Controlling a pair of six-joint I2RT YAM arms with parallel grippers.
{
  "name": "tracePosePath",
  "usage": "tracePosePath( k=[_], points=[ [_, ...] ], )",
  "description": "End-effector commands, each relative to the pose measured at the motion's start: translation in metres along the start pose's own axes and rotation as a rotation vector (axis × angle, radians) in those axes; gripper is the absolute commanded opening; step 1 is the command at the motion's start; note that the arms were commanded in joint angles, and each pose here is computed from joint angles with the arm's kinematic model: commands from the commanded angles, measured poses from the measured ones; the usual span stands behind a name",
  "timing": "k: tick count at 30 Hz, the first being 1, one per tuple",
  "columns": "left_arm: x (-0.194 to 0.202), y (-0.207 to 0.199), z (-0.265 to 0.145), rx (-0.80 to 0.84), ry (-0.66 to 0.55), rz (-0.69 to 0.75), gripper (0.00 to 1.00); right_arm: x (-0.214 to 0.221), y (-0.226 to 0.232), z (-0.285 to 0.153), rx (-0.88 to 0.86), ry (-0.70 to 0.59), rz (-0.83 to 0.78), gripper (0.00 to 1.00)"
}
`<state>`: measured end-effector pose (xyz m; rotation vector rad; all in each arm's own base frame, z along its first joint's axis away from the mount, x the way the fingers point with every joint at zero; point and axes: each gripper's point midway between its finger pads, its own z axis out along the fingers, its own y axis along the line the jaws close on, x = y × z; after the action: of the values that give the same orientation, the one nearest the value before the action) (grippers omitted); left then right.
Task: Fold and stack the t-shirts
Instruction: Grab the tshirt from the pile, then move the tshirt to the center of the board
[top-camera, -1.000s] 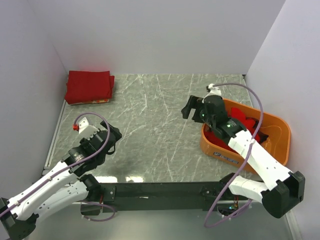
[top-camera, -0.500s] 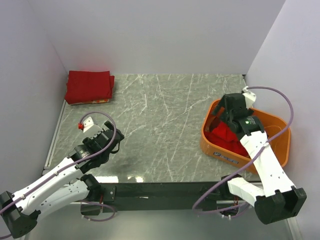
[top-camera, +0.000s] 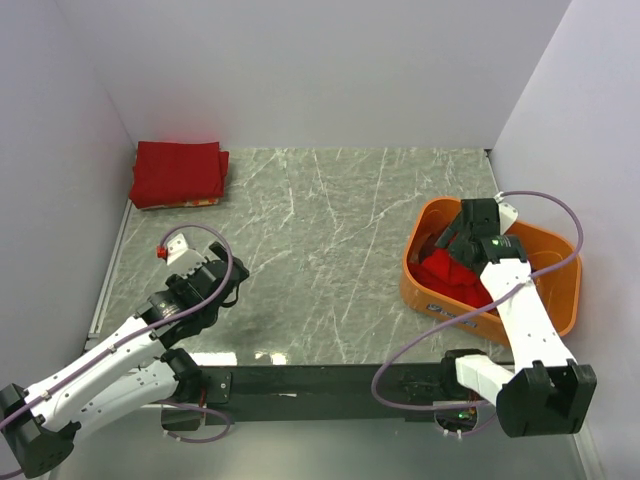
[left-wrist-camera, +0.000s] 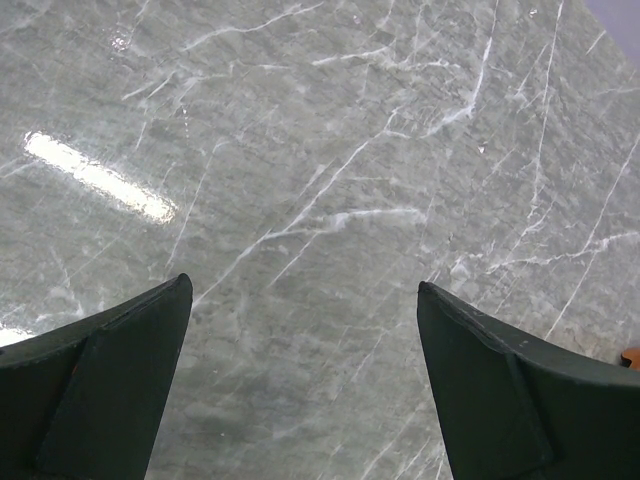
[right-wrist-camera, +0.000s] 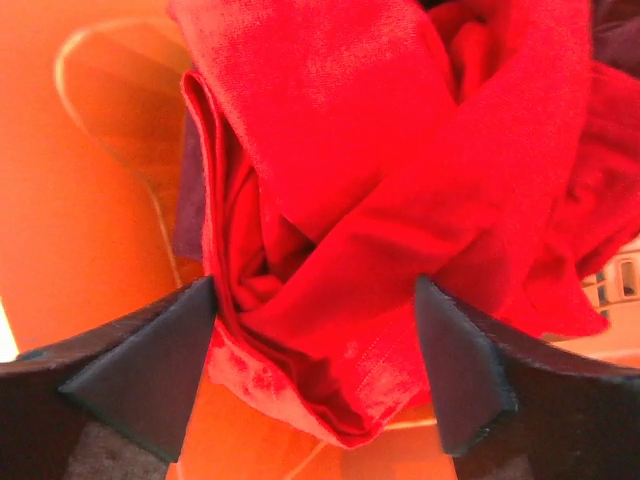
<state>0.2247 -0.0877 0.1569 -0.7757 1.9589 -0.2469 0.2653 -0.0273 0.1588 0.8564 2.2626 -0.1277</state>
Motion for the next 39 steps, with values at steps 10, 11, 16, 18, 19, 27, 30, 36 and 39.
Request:
tracePosePath(
  k=[10, 11, 16, 18, 19, 27, 30, 36, 39],
  points=[
    [-0.009, -0.004, -0.002, 0.018, -0.034, -0.021, 0.99, -0.023, 0.000, -0.010, -0.019, -0.098, 0.049, 0.00],
    [-0.009, -0.006, -0.001, 0.025, -0.035, -0.024, 0.99, -0.027, -0.001, -0.014, -0.023, -0.115, 0.052, 0.00],
    [-0.011, -0.009, -0.002, 0.038, -0.042, -0.044, 0.99, -0.066, -0.002, -0.055, -0.059, -0.254, 0.103, 0.00],
    [-0.011, -0.009, -0.002, 0.045, -0.044, -0.053, 0.99, -0.089, -0.002, -0.076, -0.076, -0.328, 0.138, 0.00],
    [-0.011, -0.009, -0.003, 0.045, -0.043, -0.059, 0.99, -0.096, -0.001, -0.085, -0.094, -0.356, 0.152, 0.00],
    [-0.014, -0.010, -0.003, 0.052, -0.056, -0.088, 0.99, -0.170, 0.024, -0.177, -0.298, -0.567, 0.192, 0.00],
    [-0.014, -0.007, -0.003, 0.042, -0.060, -0.106, 0.99, -0.195, 0.036, -0.201, -0.343, -0.612, 0.152, 0.00],
    [-0.014, -0.007, -0.005, 0.055, -0.051, -0.119, 0.99, -0.246, 0.064, -0.256, -0.469, -0.730, 0.094, 0.00],
    [-0.013, -0.009, -0.006, 0.070, -0.043, -0.118, 0.99, -0.260, 0.099, -0.285, -0.636, -0.753, 0.021, 0.00]
  ],
)
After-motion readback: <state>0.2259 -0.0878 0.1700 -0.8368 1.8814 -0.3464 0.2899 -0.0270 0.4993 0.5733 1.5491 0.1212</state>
